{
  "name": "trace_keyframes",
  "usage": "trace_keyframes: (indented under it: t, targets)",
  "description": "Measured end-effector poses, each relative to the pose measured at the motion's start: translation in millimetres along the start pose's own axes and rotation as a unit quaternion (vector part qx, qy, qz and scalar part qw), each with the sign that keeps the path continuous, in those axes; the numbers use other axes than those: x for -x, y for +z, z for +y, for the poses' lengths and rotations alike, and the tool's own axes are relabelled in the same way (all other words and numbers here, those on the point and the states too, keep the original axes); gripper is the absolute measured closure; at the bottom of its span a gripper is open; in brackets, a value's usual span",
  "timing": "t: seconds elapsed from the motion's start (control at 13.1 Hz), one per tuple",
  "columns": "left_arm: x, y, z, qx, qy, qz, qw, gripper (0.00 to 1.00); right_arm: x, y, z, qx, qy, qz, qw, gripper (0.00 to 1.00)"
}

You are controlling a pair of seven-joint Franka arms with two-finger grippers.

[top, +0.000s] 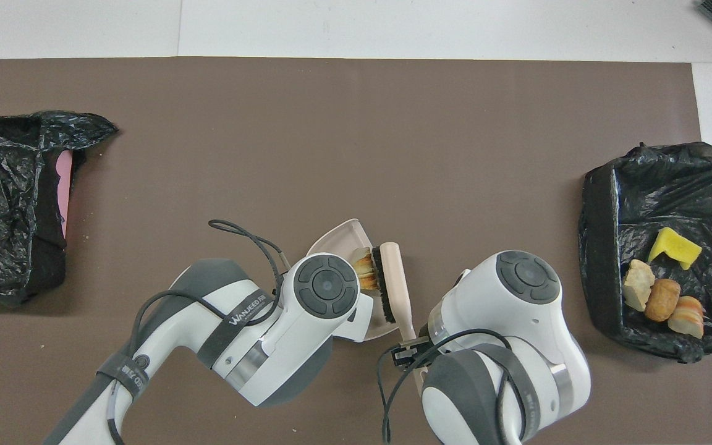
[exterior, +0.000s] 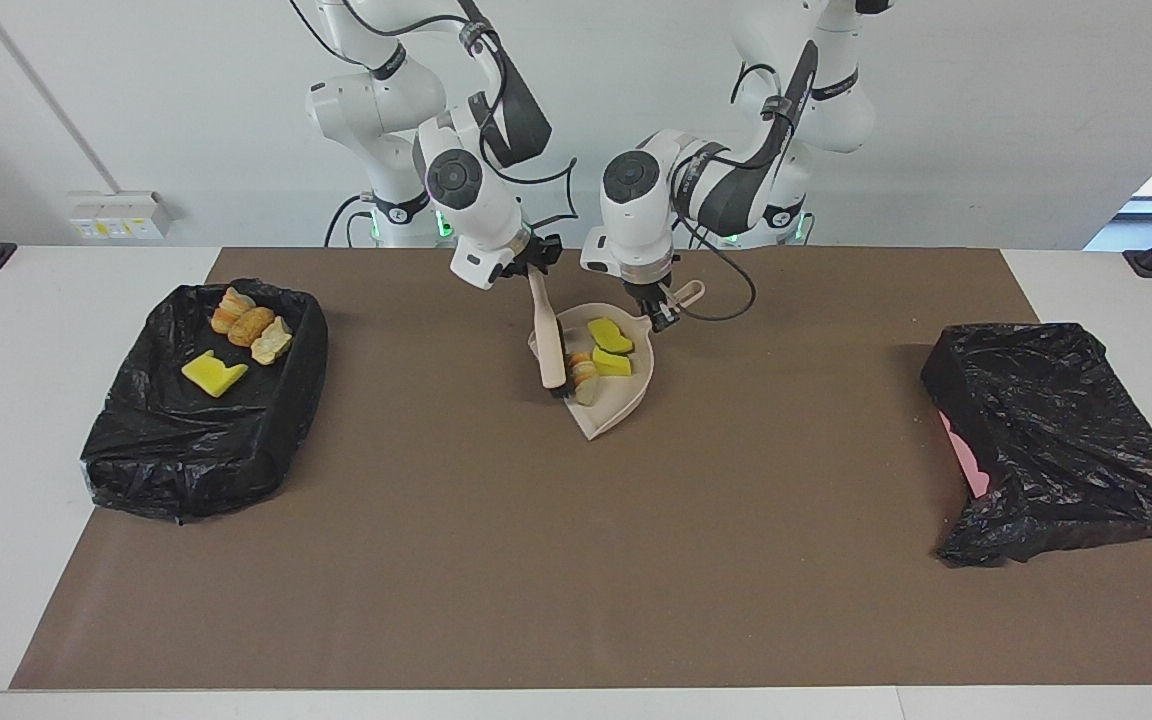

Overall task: Sweep and dump trash in bin
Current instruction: 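Sweep the yellow sponges and chunks into the dustpan with the right gripper's brush, then carry the dustpan with the left gripper and tip it into the nearer bag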

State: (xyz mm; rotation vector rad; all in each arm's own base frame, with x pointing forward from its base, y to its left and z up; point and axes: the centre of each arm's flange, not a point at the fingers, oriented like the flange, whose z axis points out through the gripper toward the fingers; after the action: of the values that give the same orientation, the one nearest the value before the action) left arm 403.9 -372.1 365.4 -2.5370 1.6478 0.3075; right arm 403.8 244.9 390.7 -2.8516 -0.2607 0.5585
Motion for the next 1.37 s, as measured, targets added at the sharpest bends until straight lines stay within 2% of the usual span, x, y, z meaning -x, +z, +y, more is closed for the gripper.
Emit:
trace_keyframes:
  t: [0.23,0.3,0.53,0.69,0.91,1.07,1.37]
  targets:
    - [1.4,0.9,-4.3,0.000,0.015,0.002,1.000,0.67,6.8,-24.1,16.1,0.111,-0.015,0.014,0.994,0.74]
    - [2.2,0.9,-6.7,0.000,0.019,0.003,1.000,0.67,9.4,-25.8,14.4,0.140,0.007,0.022,0.990,0.74]
    - [8.6,-1.4,-23.3,0.000,0.029,0.008,1.000,0.67,23.8,-20.1,-7.9,0.164,0.099,0.034,0.981,0.74]
    - [24.7,-6.3,-48.2,0.004,0.037,0.009,0.999,0.67,39.0,-14.2,-28.7,0.173,0.128,0.042,0.976,0.74]
    - [64.0,-26.0,-95.3,0.001,0.053,0.026,0.998,0.67,48.2,-7.6,-40.4,0.137,0.146,0.031,0.979,0.74]
    - [103.3,-47.0,-130.9,-0.009,0.067,0.044,0.997,0.67,52.8,0.2,-48.6,0.119,0.143,0.027,0.982,0.74]
    - [196.3,-75.2,-193.1,-0.030,0.093,0.058,0.994,0.67,70.6,52.0,-99.1,0.108,0.121,0.061,0.985,0.74]
